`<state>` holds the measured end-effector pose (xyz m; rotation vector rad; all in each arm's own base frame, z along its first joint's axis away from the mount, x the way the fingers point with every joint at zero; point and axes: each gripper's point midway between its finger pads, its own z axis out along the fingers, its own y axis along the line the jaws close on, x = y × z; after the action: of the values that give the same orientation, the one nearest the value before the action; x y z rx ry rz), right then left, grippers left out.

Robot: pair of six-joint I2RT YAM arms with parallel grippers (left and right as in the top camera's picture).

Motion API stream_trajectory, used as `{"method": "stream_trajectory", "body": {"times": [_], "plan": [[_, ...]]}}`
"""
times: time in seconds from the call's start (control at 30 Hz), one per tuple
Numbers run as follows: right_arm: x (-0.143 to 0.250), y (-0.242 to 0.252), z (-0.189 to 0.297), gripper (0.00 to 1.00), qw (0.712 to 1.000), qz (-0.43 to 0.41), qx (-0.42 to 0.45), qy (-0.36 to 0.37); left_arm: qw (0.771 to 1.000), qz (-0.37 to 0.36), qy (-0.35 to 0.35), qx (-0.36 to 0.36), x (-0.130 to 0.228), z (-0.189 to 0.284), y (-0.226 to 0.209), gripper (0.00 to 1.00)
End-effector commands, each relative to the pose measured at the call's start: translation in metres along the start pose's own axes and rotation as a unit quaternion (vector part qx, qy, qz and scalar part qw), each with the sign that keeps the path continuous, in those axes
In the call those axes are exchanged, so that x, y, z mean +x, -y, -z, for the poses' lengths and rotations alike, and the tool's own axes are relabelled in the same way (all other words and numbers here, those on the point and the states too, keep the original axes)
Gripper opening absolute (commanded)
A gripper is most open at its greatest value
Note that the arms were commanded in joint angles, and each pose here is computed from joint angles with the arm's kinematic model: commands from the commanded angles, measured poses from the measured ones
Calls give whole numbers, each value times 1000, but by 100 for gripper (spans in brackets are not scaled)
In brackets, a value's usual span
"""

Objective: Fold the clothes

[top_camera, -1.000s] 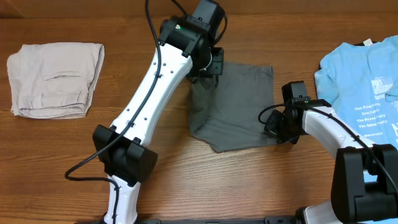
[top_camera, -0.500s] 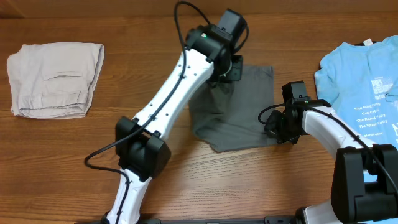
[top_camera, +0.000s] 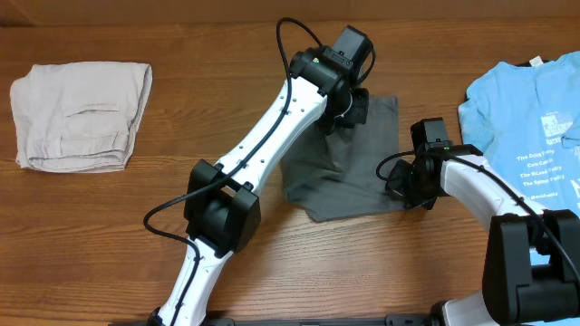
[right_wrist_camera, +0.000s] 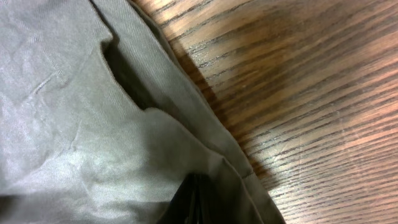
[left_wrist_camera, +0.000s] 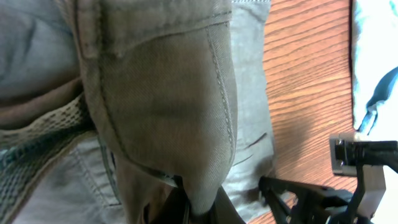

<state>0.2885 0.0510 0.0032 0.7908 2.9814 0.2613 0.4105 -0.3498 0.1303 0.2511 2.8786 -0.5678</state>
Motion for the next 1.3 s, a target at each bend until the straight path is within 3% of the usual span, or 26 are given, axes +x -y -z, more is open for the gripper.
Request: {"method": "stream_trajectory", "body": {"times": [0.0,0.23,0.3,0.4,0.47,0.6,0.8,0.87,1.07,1.27], "plan": [[19,13,-14,5,999,-8,18,-34,1000,6,-15,27,7,-10,15,6],[19,13,-14,5,999,-8,18,-34,999,-4,-16,48,10,-12,31,9],[20,13,-14,5,999,-8,19,-34,998,-9,-17,58,12,-12,37,16],[21,15,-14,8,999,-8,21,-38,998,-15,-8,65,8,-12,42,42],[21,14,-13,4,999,-8,21,-38,997,-22,1,69,4,-10,43,56],[3,5,16,4,1000,-19,6,-24,996,-30,25,82,-14,6,42,63],[-14,-14,90,5,1000,10,-22,6,996,-28,41,79,-30,27,29,61],[-13,-22,109,6,999,24,-42,17,997,-24,41,59,-30,24,19,52],[-22,-39,106,4,995,44,-82,27,998,-32,55,-16,-29,16,1,48],[-25,-60,90,4,990,81,-116,12,998,-27,28,-41,-15,10,-10,47]]}}
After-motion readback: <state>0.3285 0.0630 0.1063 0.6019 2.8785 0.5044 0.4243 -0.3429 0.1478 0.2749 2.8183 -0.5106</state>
